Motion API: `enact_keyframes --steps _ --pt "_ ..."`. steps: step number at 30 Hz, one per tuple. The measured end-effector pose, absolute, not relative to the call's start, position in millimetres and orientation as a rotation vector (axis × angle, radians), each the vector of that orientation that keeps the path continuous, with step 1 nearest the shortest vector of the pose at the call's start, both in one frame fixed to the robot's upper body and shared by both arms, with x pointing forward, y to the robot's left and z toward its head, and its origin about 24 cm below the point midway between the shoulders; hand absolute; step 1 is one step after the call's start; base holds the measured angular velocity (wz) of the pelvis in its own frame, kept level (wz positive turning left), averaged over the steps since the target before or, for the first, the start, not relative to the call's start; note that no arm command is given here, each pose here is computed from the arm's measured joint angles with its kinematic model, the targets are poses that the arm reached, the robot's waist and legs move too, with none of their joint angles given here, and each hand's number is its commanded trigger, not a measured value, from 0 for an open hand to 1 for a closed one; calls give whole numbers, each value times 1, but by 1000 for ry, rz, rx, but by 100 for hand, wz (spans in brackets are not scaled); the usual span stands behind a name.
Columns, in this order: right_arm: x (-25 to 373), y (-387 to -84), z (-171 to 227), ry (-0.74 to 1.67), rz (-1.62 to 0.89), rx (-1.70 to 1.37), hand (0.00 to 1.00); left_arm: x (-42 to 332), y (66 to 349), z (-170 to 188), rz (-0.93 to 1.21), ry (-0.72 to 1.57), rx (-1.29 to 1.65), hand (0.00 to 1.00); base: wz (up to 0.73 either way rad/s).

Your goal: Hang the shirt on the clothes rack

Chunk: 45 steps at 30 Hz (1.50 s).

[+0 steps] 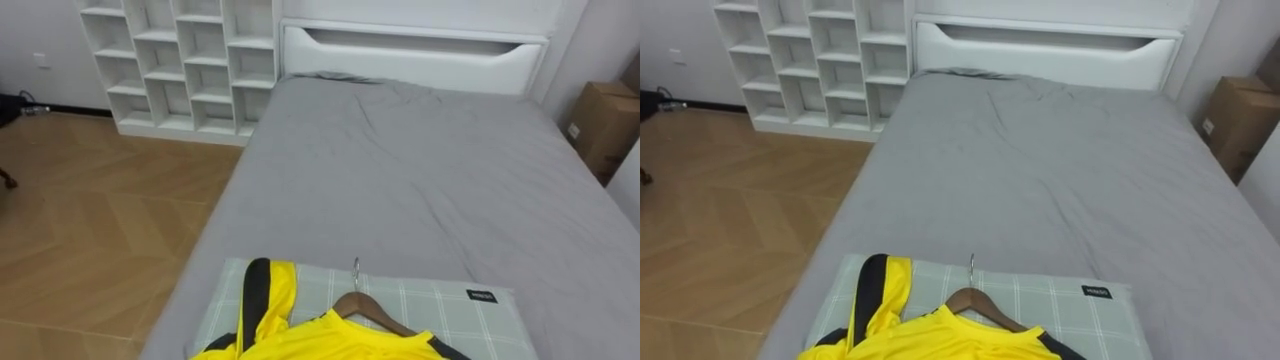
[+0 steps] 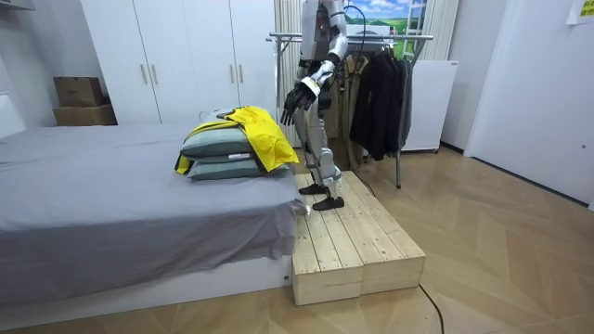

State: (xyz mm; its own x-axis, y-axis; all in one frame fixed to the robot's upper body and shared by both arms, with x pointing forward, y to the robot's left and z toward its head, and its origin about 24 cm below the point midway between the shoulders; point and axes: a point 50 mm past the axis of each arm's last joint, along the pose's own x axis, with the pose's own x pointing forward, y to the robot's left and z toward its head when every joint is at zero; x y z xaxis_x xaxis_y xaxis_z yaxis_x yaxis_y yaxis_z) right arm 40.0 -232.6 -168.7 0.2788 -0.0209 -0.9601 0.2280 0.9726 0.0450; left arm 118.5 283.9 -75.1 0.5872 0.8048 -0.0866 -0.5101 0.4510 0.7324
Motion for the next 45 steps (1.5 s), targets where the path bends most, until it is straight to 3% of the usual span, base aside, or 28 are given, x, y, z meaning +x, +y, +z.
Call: enact_keyframes --steps 7,18,24,36,45 --pt "42 -234 -168 1275 -145 165 0 154 283 -25 841 134 861 0 3" --pt "40 -239 -167 1258 -161 200 0 179 273 4 816 -33 863 0 -2" --pt "42 -245 -165 1253 -162 186 0 190 268 10 802 -74 850 0 -5" --pt "48 -245 -164 1247 -151 171 0 220 233 16 551 -162 984 0 -1" --pt "48 -245 -164 1249 -138 165 0 221 221 -2 398 -65 1033 0 -4"
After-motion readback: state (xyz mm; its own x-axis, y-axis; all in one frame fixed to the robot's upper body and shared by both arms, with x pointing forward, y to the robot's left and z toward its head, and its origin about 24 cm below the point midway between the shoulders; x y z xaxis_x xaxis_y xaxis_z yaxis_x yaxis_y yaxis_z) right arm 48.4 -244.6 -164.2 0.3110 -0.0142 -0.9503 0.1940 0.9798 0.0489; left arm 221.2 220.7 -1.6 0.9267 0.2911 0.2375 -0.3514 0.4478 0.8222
